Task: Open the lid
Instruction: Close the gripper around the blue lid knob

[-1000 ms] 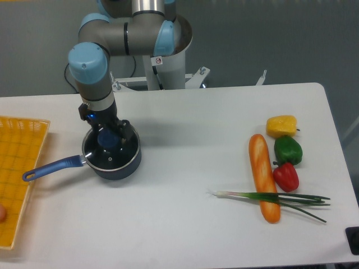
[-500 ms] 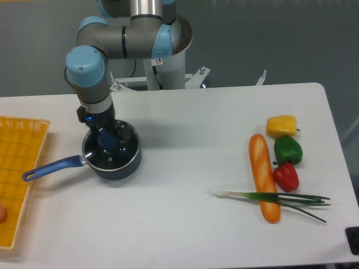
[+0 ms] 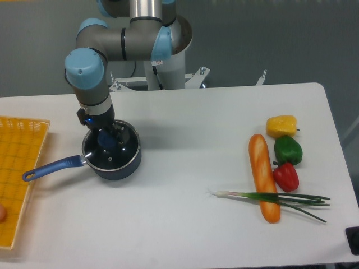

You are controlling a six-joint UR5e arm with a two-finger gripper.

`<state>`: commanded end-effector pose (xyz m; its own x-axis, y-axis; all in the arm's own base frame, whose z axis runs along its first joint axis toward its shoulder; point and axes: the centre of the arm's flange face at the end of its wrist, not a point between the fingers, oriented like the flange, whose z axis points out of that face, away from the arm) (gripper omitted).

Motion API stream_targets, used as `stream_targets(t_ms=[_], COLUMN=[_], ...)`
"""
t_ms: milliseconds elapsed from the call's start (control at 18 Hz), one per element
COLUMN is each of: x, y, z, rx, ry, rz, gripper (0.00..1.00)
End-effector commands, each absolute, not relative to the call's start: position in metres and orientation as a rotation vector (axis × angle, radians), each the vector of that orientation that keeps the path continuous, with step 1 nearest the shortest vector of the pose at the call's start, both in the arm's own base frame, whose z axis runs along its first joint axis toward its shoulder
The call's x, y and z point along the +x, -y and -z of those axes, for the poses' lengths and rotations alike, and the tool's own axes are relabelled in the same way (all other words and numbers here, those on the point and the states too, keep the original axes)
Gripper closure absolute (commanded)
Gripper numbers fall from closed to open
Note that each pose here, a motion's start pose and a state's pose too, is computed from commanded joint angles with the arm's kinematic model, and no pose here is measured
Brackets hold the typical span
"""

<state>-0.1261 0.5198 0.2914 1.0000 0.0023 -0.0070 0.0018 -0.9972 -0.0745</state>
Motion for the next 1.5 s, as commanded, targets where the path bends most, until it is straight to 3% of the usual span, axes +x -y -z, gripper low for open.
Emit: stream_targets(t_ms=[389, 722, 1500], x=[-0.126, -0.128, -0.163], y=[-0.521, -0.522, -0.52], z=[-0.293, -0.296, -0.316], rx=[-3.064, -3.061, -3.067], ry=[0.001, 0.003, 0.01], rz=[-0.013, -0.018, -0.026], gripper=[0.38, 0.6, 0.6])
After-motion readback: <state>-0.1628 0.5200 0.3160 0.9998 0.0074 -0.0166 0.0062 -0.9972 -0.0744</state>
